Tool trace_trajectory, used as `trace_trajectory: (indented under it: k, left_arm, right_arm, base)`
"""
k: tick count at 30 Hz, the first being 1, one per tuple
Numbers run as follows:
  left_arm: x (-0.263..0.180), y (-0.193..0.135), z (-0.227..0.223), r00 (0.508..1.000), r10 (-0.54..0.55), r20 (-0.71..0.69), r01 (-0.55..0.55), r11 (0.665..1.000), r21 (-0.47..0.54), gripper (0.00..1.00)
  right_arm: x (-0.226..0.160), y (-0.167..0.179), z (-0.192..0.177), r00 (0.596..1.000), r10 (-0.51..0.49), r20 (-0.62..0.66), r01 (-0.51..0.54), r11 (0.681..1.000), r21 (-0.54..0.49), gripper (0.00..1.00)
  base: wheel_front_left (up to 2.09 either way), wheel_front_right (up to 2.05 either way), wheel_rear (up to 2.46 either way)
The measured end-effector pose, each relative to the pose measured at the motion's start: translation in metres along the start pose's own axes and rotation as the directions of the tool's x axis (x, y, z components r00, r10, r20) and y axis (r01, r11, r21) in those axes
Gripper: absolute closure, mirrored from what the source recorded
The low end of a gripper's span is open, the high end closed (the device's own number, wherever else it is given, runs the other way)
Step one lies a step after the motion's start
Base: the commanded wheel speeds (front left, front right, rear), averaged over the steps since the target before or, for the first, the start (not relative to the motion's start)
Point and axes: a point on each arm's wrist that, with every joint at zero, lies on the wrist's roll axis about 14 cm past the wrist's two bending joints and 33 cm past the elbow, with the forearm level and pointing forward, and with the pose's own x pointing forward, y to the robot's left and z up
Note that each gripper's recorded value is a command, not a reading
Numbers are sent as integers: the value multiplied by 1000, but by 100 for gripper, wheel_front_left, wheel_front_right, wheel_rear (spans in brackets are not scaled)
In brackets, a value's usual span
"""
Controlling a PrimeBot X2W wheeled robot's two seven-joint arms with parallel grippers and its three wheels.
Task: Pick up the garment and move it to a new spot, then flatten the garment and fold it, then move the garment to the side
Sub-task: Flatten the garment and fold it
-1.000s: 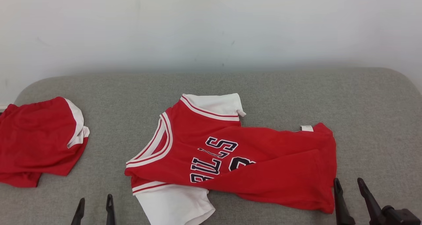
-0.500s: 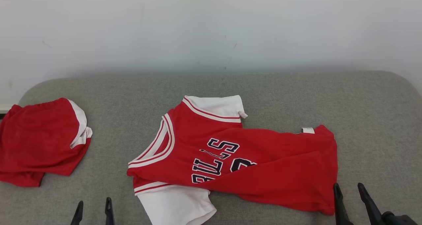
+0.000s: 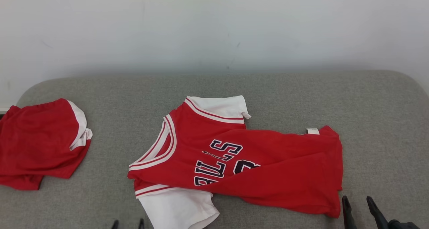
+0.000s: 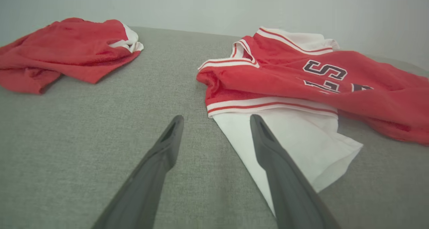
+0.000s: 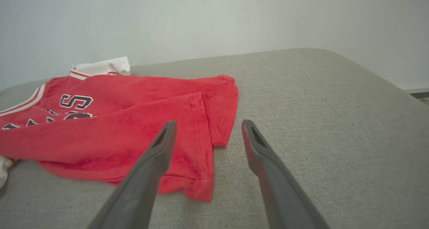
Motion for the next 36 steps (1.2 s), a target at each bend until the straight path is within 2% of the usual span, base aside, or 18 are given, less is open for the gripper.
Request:
trace_trajectory:
  k: [6,12,24,26,27,28,29,30,31,36]
  left_arm:
    - [-5,-29,-48,984,-85,-157,78,996,-48,0]
    - [-4,-42,-74,961,-125,-248,110,991,-72,0]
    - [-2,-48,-93,937,-142,-319,111,987,-115,0]
    - [-1,-50,-94,934,-148,-325,113,986,-123,0]
    - [-1,-50,-95,933,-149,-328,113,985,-128,0]
    - [0,-51,-96,931,-152,-331,110,984,-142,0]
    - [0,-51,-97,931,-152,-333,105,983,-154,16]
    - [1,-52,-96,930,-155,-334,109,982,-155,69]
    - [1,-52,-95,930,-159,-332,114,982,-150,100]
    - [3,-59,-90,934,-172,-313,121,977,-177,100]
  right_arm:
    - [5,-2,-25,996,-11,-85,11,1000,3,0]
    - [11,3,-45,988,-6,-152,8,1000,12,0]
    - [16,9,-67,973,2,-230,4,1000,25,0]
    - [16,10,-70,970,2,-242,5,1000,26,3]
    - [18,10,-69,970,2,-242,5,1000,27,21]
    - [19,10,-69,970,2,-243,6,1000,28,61]
    - [20,11,-69,970,3,-245,5,1000,29,100]
    - [22,14,-68,970,10,-241,-2,1000,31,100]
    - [24,16,-66,972,16,-234,-8,999,34,100]
    - [26,19,-58,979,25,-204,-18,999,35,100]
  base:
    - [0,0,0]
    - [0,0,0]
    - [0,0,0]
    - [0,0,0]
    - [0,0,0]
    - [0,0,0]
    - [0,0,0]
    - [0,0,0]
    - [0,0,0]
    - [0,0,0]
